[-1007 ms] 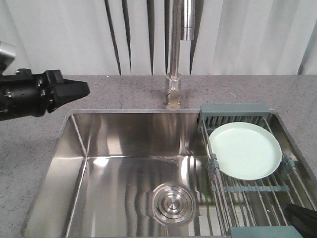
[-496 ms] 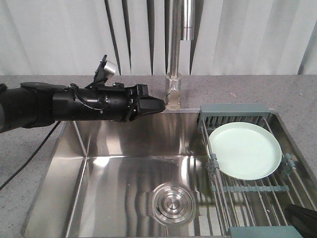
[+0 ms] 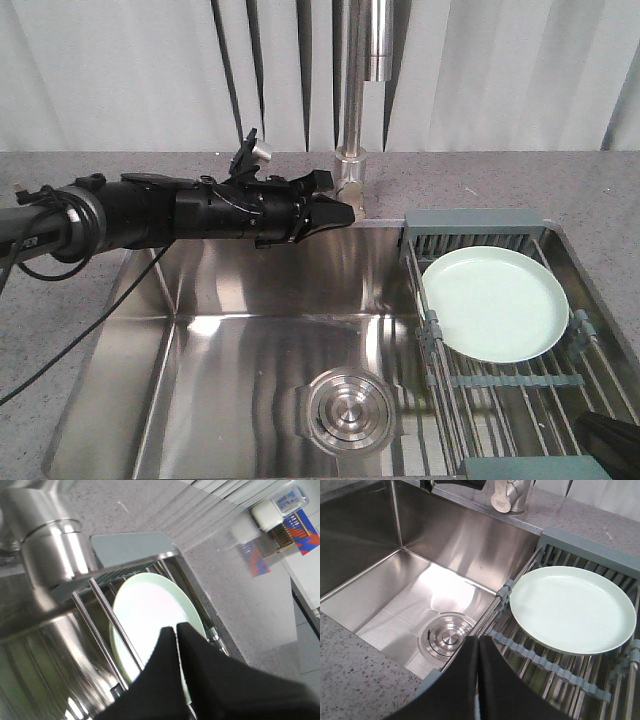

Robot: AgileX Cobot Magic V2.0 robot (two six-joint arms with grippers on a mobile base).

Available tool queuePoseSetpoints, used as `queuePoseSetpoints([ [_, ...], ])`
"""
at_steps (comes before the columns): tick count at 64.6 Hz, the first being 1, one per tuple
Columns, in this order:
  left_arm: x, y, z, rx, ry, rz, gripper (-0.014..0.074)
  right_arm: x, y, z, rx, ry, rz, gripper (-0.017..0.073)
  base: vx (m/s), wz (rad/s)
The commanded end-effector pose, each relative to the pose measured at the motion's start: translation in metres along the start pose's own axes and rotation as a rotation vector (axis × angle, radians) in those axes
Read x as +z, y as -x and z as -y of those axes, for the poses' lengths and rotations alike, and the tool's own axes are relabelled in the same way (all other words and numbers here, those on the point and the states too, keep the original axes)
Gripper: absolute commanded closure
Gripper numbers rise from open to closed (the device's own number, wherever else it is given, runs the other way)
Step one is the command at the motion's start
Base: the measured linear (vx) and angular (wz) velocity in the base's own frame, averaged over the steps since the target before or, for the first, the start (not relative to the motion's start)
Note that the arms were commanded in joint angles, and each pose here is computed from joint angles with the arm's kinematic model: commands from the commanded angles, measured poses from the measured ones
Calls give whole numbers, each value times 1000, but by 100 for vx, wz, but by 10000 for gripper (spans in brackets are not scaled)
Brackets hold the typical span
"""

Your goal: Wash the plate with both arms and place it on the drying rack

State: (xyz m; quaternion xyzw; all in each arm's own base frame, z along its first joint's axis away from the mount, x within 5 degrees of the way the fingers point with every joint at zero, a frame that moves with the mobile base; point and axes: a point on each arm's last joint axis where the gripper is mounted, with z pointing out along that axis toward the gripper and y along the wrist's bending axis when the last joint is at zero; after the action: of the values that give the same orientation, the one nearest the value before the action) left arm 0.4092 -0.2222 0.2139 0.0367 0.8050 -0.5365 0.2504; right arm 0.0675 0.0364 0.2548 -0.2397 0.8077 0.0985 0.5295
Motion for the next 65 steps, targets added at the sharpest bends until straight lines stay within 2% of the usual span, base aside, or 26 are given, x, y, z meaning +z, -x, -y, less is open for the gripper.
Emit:
queuePoseSetpoints([
  [1, -3, 16, 29, 3, -100, 53, 601, -3, 13, 4, 2, -38, 78, 564, 0, 0],
  [13, 9, 23, 19, -52, -125, 82, 601, -3, 13, 4, 2, -38, 78, 564, 0, 0],
  [24, 14, 29, 16, -43, -125, 95, 601, -3, 13, 4, 2, -38, 78, 564, 0, 0],
  [37, 15, 38, 20, -19, -124, 124, 601, -3, 13, 4, 2, -38, 78, 564, 0, 0],
  [65, 15, 43, 15, -27, -64, 173, 601, -3, 13, 4, 2, -39, 79, 564, 0, 0],
])
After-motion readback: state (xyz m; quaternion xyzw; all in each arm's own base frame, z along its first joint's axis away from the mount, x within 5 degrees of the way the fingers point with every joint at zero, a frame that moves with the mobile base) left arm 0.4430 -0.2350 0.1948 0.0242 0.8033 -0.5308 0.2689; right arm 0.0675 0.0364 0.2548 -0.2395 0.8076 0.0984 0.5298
